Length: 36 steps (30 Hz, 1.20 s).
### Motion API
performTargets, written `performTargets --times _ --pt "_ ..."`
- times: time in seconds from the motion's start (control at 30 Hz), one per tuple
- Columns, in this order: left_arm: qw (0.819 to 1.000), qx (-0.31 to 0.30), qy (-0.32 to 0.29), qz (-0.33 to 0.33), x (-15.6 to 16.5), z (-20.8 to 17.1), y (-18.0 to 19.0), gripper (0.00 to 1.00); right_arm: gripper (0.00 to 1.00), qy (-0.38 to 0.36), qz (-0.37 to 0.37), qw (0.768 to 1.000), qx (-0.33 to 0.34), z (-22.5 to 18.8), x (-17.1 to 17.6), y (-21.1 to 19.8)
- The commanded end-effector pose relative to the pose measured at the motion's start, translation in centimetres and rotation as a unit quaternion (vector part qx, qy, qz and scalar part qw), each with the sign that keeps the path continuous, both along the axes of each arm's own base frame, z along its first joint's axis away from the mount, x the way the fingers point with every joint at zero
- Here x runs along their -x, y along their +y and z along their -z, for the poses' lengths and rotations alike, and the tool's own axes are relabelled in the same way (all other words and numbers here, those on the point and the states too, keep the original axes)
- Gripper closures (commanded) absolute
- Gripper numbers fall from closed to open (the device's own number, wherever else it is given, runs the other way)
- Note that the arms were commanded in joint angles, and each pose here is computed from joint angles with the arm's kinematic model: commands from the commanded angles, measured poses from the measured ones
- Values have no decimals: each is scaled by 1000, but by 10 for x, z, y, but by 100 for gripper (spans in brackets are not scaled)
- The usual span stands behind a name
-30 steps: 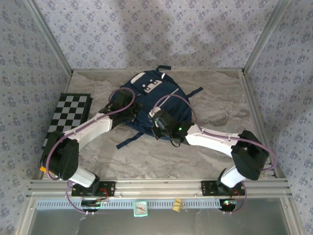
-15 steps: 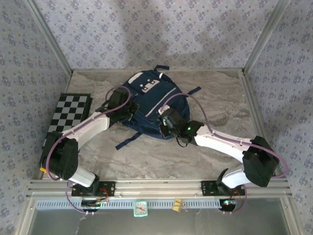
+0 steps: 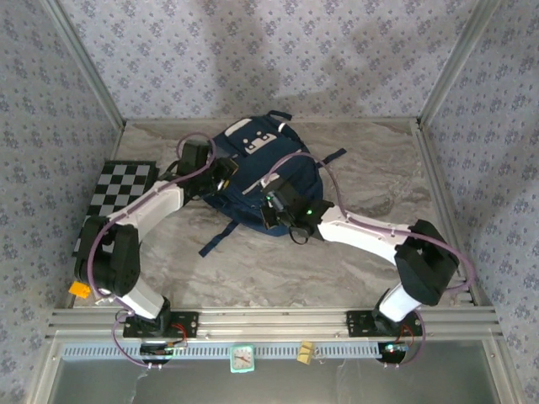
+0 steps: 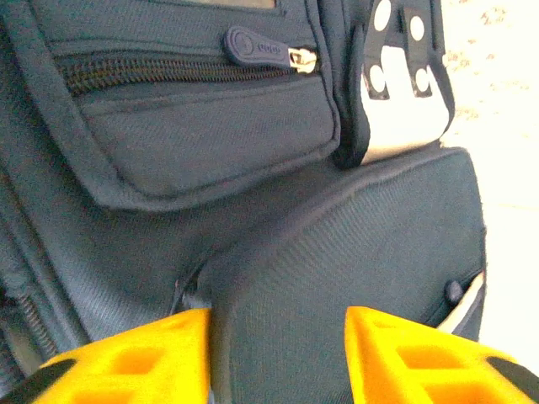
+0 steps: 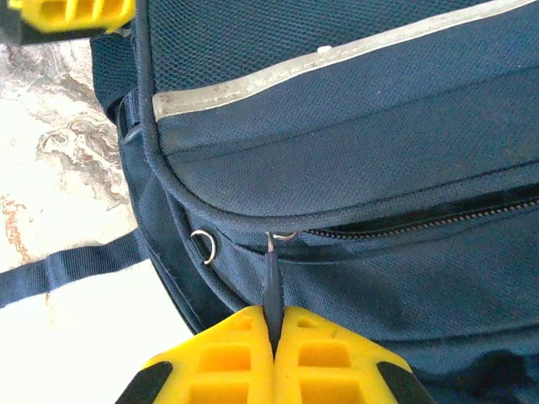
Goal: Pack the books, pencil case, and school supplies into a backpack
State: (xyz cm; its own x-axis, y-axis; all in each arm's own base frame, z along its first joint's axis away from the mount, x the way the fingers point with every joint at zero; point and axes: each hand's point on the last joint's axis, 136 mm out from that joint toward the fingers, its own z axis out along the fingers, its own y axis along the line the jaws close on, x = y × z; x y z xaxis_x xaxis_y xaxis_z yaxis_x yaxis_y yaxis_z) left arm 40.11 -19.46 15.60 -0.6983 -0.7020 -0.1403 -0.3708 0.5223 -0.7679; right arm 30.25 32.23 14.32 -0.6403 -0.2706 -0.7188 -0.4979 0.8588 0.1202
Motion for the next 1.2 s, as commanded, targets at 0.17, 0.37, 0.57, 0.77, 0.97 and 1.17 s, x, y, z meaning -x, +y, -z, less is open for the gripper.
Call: performTargets --times 0.17,0.37,0.57,0.77,0.97,1.17 --pt "998 60 -6 -22 36 -4 -17 32 100 -6 14 1000 -12 -5 -11 20" --pt "996 77 -11 -38 24 2 -38 34 100 -3 16 1000 -7 1 -14 22" --pt "994 86 -11 -58 17 10 -52 39 100 -2 14 1000 -17 1 -14 24" --pt "994 72 5 -82 16 22 -45 54 100 -3 19 1000 -17 -1 -16 21" --pt "992 76 21 -94 16 28 -48 59 100 -7 17 1000 -18 -6 -16 19" --pt "992 65 20 -110 17 27 -46 86 100 -12 35 999 -4 -7 -19 10"
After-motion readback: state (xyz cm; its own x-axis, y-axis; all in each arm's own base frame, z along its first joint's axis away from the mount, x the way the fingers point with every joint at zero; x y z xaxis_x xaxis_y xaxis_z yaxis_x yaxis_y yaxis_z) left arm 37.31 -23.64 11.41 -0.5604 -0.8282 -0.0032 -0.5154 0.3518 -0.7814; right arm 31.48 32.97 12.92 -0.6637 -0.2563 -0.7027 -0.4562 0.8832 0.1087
